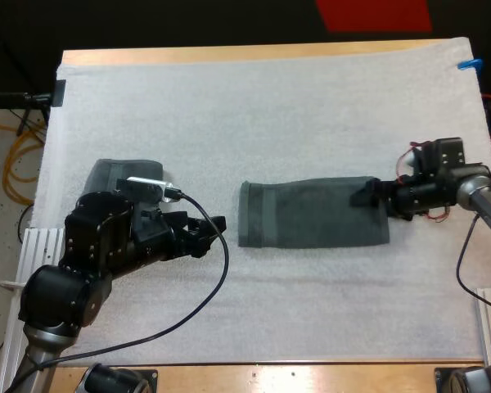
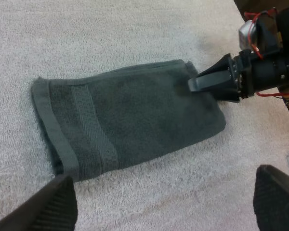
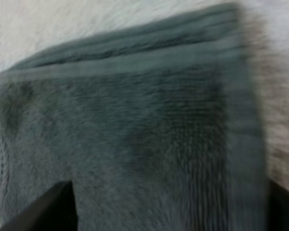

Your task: Pick towel from pile fold and stack

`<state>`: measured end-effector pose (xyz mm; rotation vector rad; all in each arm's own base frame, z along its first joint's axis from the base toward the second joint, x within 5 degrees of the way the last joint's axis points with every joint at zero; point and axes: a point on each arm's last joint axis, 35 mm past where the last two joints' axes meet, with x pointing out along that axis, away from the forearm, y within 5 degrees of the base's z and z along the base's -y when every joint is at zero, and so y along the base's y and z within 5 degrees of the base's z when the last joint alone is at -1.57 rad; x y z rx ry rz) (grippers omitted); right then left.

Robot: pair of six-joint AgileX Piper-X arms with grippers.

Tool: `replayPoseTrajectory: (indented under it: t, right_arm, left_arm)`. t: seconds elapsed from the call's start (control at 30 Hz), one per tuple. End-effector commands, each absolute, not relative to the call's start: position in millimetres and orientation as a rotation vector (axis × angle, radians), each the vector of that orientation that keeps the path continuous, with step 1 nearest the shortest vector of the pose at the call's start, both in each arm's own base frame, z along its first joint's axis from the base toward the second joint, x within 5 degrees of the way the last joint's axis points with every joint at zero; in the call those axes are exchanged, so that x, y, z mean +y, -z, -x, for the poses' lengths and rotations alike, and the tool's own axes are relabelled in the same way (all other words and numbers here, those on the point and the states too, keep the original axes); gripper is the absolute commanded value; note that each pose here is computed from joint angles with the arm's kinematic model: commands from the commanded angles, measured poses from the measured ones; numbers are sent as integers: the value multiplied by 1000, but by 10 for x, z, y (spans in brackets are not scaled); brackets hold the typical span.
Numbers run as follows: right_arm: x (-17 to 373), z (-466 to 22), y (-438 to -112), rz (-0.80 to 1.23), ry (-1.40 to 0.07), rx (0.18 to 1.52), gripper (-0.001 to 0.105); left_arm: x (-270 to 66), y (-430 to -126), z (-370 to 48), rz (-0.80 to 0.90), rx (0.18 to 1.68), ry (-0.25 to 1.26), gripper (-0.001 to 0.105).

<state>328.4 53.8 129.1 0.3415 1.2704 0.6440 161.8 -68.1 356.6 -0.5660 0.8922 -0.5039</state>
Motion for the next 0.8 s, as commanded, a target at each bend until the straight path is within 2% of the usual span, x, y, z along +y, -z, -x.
replayPoseTrajectory:
  t: [0.0, 0.07, 0.17, 0.23, 0.27, 0.33, 0.37, 0.57, 0.77]
  right_arm:
    - [611, -3234, -1188, -344, -667, 1319, 71]
    - [653, -3224, -1185, -326, -666, 1326, 66]
    - [674, -3217, -1180, -325, -642, 1341, 47]
    - [661, -3216, -1171, -301, -604, 1350, 29]
    - [659, -3216, -1171, -294, -596, 1351, 24]
    - [650, -3210, -1180, -276, -577, 1356, 3]
    - [647, -3207, -1189, -265, -571, 1356, 0]
    - [569, -3154, -1397, -64, -433, 1337, 0]
    - [449, -3120, -1713, 275, -250, 1319, 0]
  left_arm:
    - [-681, -3589, -1624, 576, 881, 507, 72]
    - [-681, -3589, -1624, 576, 881, 507, 72]
    - [-681, -3589, -1624, 576, 881, 507, 72]
    - [-681, -3589, -1624, 576, 881, 507, 72]
    - [-681, -3589, -1624, 576, 881, 507, 72]
    - [-681, -3589, -1624, 576, 881, 507, 72]
    - [-681, -3589, -1624, 576, 881, 507, 72]
    - [-681, -3589, -1624, 576, 881, 507, 72]
    - [-681, -3589, -1624, 576, 881, 507, 72]
